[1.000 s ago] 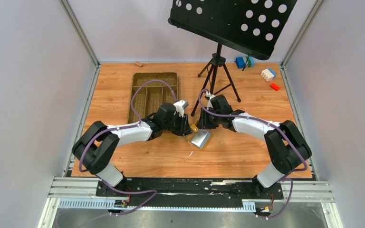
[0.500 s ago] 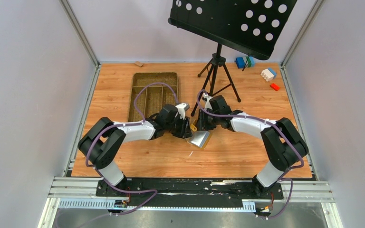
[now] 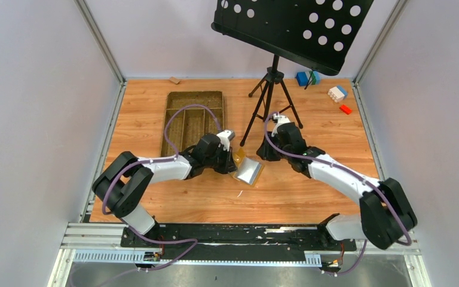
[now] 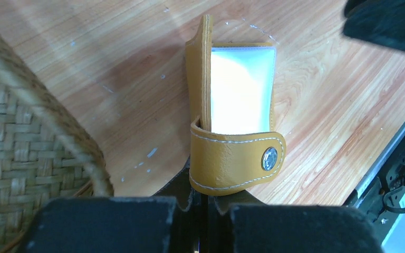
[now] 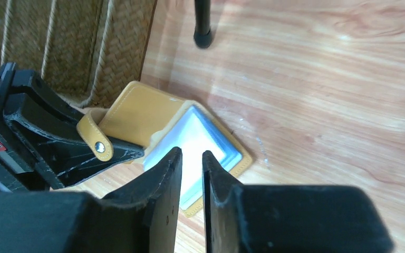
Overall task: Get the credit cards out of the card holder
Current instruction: Open the card holder at the center of the board.
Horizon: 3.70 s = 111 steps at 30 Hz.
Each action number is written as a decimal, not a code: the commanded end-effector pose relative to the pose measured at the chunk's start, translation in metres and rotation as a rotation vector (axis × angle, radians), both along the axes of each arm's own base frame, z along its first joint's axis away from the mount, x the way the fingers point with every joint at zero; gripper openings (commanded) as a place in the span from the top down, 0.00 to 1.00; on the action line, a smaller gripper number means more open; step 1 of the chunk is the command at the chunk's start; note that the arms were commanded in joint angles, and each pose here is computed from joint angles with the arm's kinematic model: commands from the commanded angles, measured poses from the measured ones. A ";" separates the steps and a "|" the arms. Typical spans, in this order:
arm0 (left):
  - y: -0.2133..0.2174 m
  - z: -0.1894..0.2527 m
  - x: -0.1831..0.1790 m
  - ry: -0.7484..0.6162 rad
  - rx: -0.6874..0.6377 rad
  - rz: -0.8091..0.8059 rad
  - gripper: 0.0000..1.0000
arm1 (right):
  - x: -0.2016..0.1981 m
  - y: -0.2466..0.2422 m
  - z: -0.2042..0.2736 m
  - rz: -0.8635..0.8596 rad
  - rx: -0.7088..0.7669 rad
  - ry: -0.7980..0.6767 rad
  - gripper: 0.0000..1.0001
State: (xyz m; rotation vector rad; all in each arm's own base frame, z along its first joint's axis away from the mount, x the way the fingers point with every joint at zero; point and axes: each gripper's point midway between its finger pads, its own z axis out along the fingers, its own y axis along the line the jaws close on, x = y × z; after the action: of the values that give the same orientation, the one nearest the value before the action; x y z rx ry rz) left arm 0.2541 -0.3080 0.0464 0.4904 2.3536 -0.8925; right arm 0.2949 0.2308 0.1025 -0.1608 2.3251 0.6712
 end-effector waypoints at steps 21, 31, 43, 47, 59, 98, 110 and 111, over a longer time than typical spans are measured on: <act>0.011 0.093 0.013 -0.272 -0.276 0.103 1.00 | -0.012 0.009 0.055 0.031 0.241 -0.188 0.00; 0.022 0.141 0.001 -0.362 -0.411 0.092 1.00 | -0.030 0.012 0.090 0.100 0.374 -0.334 0.00; 0.029 0.185 -0.017 -0.445 -0.551 0.053 1.00 | -0.048 0.020 0.102 0.236 0.440 -0.463 0.05; 0.025 0.193 -0.023 -0.449 -0.591 0.011 1.00 | -0.054 0.025 0.106 0.287 0.474 -0.478 0.04; 0.020 0.207 -0.036 -0.460 -0.674 -0.053 1.00 | -0.053 0.024 0.105 0.287 0.503 -0.450 0.08; 0.006 0.179 -0.027 -0.376 -0.619 -0.082 1.00 | -0.069 0.041 0.117 0.433 0.564 -0.445 0.72; 0.007 0.145 -0.010 -0.327 -0.505 -0.021 0.47 | -0.064 0.044 0.111 0.420 0.553 -0.395 1.00; 0.007 0.143 -0.009 -0.322 -0.498 -0.020 0.44 | -0.065 0.044 0.111 0.421 0.555 -0.395 1.00</act>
State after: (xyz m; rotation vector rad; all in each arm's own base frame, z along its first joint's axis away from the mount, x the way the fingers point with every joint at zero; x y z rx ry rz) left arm 0.2373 -0.2957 0.1773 0.3919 1.7947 -1.2698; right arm 0.2273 0.2679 0.1838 -0.4405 1.7685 1.3134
